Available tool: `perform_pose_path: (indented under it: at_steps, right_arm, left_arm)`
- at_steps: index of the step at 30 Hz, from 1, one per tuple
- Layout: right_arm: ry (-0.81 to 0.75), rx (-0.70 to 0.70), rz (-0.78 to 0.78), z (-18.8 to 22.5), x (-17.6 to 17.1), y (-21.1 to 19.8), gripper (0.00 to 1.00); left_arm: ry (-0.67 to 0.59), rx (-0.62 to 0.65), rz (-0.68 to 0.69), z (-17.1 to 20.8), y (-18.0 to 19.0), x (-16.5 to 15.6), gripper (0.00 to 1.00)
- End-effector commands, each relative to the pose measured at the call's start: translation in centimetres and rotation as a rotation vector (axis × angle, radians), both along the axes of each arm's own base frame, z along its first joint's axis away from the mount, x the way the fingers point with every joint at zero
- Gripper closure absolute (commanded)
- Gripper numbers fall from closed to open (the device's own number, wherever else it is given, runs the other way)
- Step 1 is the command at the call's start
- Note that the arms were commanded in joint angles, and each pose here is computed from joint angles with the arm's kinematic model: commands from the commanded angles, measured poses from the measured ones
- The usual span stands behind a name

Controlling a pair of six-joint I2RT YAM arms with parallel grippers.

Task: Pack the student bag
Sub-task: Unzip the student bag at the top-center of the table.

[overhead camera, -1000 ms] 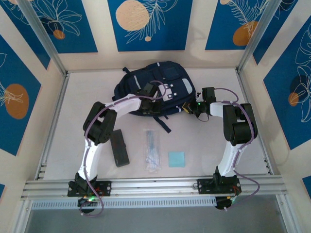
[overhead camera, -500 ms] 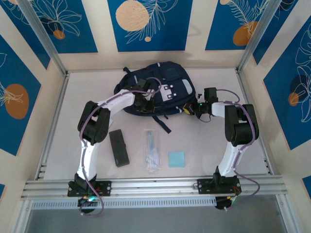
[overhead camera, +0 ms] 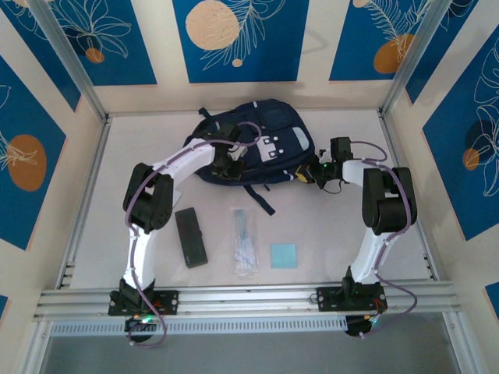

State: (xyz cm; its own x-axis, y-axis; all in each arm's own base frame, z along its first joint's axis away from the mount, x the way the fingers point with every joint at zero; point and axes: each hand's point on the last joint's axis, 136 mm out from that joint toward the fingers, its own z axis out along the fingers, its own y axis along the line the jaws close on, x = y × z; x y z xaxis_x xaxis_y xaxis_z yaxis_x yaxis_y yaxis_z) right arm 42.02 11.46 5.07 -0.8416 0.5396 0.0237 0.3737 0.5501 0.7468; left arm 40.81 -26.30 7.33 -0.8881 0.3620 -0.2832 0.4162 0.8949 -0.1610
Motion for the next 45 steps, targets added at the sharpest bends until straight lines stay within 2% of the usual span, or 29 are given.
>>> perform_pose_path:
  at_steps: [1,5,8,10,12,15,16,21,24,29,34,39,45]
  right_arm:
    - [0.023,-0.146,-0.134,-0.3,1.1,-6.2,1.00]
    - [0.005,-0.133,-0.123,0.2,1.7,-5.9,1.00]
    - [-0.003,-0.135,-0.111,0.4,1.8,-5.6,1.00]
    - [-0.007,-0.148,-0.100,0.4,1.8,-5.5,1.00]
    - [-0.010,-0.156,-0.091,0.7,1.8,-5.6,1.00]
    - [-0.022,-0.150,-0.078,1.5,1.5,-5.5,1.00]
    - [-0.027,-0.143,-0.074,1.9,1.4,-5.3,0.99]
    - [-0.041,-0.100,-0.044,4.0,-0.4,-3.9,0.74]
    - [-0.042,-0.084,-0.024,5.0,-1.8,-2.6,0.64]
    - [-0.056,-0.059,0.012,6.4,-3.5,0.2,0.63]
    - [-0.089,0.004,0.061,7.9,-3.9,4.8,0.63]
    - [-0.049,0.050,0.056,7.8,-3.7,8.8,0.61]
    - [0.014,0.139,-0.017,6.1,-3.0,10.1,0.51]
  left_arm:
    - [0.052,0.256,0.077,1.6,8.9,-0.7,1.00]
    - [0.092,0.175,0.037,1.9,7.5,-1.4,1.00]
    - [0.161,-0.038,0.021,2.3,4.2,-2.0,1.00]
    - [0.233,-0.256,0.004,3.3,0.8,-2.5,1.00]
    - [0.289,-0.422,-0.006,4.7,-1.7,-2.6,1.00]
    - [0.309,-0.541,0.008,6.2,-3.5,-2.2,1.00]
    - [0.300,-0.549,0.015,6.5,-3.6,-1.9,1.00]
    - [0.274,-0.530,0.054,6.6,-3.4,-1.2,1.00]
    - [0.269,-0.516,0.082,6.0,-3.3,-1.0,1.00]
    - [0.212,-0.444,0.114,5.2,-2.8,-0.7,1.00]
    - [0.175,-0.407,0.110,5.1,-2.9,-1.0,1.00]
    - [0.195,-0.477,0.073,6.8,-5.6,-2.3,1.00]
    - [0.205,-0.577,0.046,9.3,-8.8,-4.0,1.00]
